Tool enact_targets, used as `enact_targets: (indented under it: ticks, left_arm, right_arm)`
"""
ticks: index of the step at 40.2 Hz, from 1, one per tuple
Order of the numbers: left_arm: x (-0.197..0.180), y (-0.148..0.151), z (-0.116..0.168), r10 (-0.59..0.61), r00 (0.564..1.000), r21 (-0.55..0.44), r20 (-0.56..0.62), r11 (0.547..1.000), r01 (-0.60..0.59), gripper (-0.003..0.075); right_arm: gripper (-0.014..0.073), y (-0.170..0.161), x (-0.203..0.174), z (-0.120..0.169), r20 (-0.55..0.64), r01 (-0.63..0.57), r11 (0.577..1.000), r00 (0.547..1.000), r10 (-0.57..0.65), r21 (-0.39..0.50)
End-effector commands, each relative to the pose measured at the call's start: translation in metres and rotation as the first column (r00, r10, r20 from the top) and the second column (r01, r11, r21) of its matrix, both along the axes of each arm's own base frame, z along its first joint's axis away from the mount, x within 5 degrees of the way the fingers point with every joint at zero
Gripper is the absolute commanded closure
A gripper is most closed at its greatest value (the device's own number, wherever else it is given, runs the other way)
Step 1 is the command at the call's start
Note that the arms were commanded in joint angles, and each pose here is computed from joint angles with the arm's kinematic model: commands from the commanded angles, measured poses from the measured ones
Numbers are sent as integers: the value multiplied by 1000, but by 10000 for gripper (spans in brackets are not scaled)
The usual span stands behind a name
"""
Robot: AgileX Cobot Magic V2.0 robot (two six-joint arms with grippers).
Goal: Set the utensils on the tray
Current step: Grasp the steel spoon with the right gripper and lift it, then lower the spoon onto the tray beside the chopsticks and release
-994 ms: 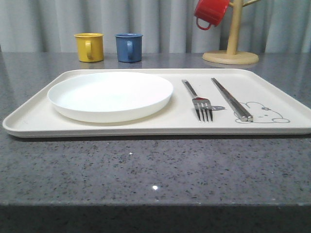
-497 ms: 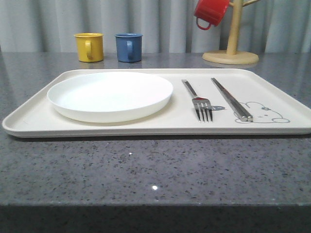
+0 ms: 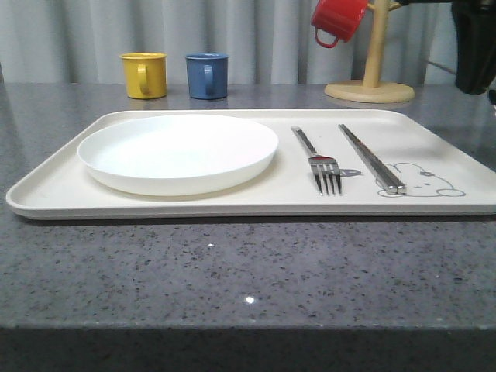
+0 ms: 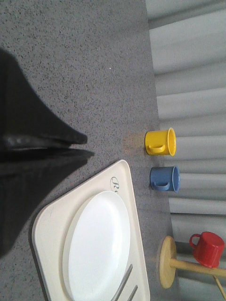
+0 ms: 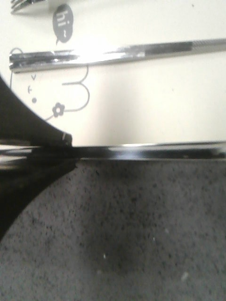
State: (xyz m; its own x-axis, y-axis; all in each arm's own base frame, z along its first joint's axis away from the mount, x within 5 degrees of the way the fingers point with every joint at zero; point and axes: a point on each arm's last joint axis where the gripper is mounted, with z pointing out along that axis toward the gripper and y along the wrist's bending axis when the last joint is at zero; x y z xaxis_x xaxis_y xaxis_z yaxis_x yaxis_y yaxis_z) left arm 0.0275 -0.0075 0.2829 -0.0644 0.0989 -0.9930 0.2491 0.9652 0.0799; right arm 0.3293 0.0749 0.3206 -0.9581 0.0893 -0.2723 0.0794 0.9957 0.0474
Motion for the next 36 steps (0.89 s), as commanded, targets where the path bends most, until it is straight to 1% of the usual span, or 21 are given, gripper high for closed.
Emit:
enact_targets:
  ticks: [1, 8, 16, 25, 27, 33, 36]
  left_arm:
    - [0, 0, 15, 2, 996, -40, 89, 999, 2, 738]
    - [0, 0, 15, 2, 996, -40, 89, 999, 2, 738]
    - [0, 0, 15, 2, 996, -40, 89, 999, 2, 738]
    - [0, 0, 15, 2, 996, -40, 89, 999, 2, 738]
    - [0, 0, 15, 2, 996, -40, 89, 999, 2, 738]
    - [0, 0, 15, 2, 996, -40, 89, 999, 2, 738]
    - [0, 0, 15, 2, 996, -40, 89, 999, 2, 738]
  right_arm:
    - [661, 1, -4, 9, -8, 16, 1000, 1000, -16, 11]
    - [661, 7, 7, -8, -46, 20, 999, 999, -17, 49]
    - [661, 10, 16, -23, -73, 23, 999, 997, -19, 50]
    - [655, 12, 21, -30, -74, 25, 998, 997, -20, 58]
    - [630, 13, 22, -29, -62, 24, 998, 998, -20, 62]
    - [510, 13, 23, -29, -53, 24, 998, 998, -21, 66]
    - [473, 13, 23, -29, -53, 24, 998, 998, -21, 66]
